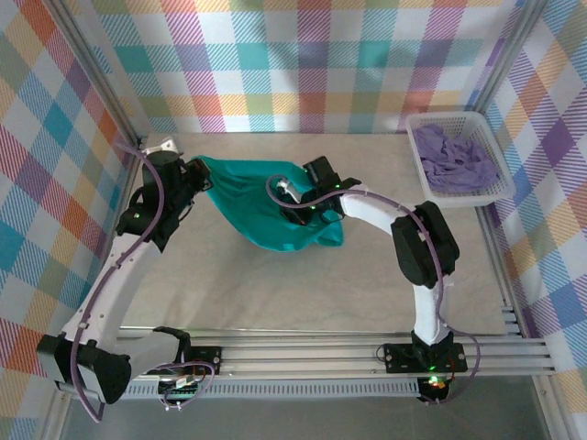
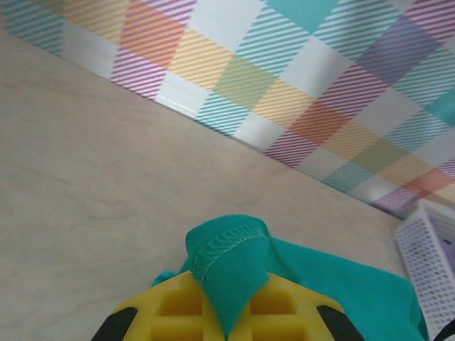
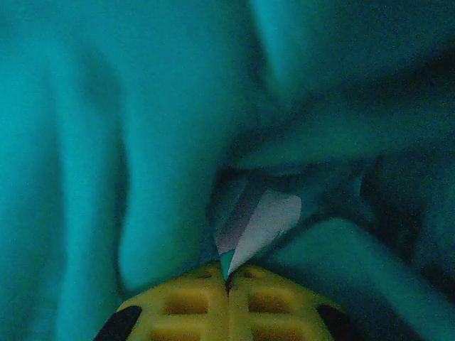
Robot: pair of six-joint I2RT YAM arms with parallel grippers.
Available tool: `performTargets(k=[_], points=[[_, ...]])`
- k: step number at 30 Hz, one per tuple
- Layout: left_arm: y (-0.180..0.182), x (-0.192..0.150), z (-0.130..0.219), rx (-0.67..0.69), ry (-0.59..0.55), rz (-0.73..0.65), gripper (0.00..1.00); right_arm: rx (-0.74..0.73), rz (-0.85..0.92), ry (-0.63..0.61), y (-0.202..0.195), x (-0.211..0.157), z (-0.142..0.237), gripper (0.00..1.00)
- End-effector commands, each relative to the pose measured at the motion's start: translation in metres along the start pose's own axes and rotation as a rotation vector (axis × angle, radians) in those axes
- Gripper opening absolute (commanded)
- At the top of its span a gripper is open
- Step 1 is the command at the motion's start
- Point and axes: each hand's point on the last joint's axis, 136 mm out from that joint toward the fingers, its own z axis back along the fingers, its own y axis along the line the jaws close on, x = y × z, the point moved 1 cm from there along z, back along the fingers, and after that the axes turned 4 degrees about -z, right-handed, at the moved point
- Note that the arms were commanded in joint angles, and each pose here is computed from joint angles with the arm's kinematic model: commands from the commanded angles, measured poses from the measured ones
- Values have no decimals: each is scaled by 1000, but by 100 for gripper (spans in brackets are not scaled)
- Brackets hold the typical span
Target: Fold the inside-out t-shirt
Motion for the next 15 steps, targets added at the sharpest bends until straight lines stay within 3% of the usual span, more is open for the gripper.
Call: performTargets(k=[1,10,15], points=[[-13,-5,-23,-71,30,48,0,159,125,-209,42,49,9,0],[49,6,-49,94,3,136,0,102,209,-249,47,44,33,0],[69,-7,-52,144,14,151,0,1,228,-286,34,59,50,0]])
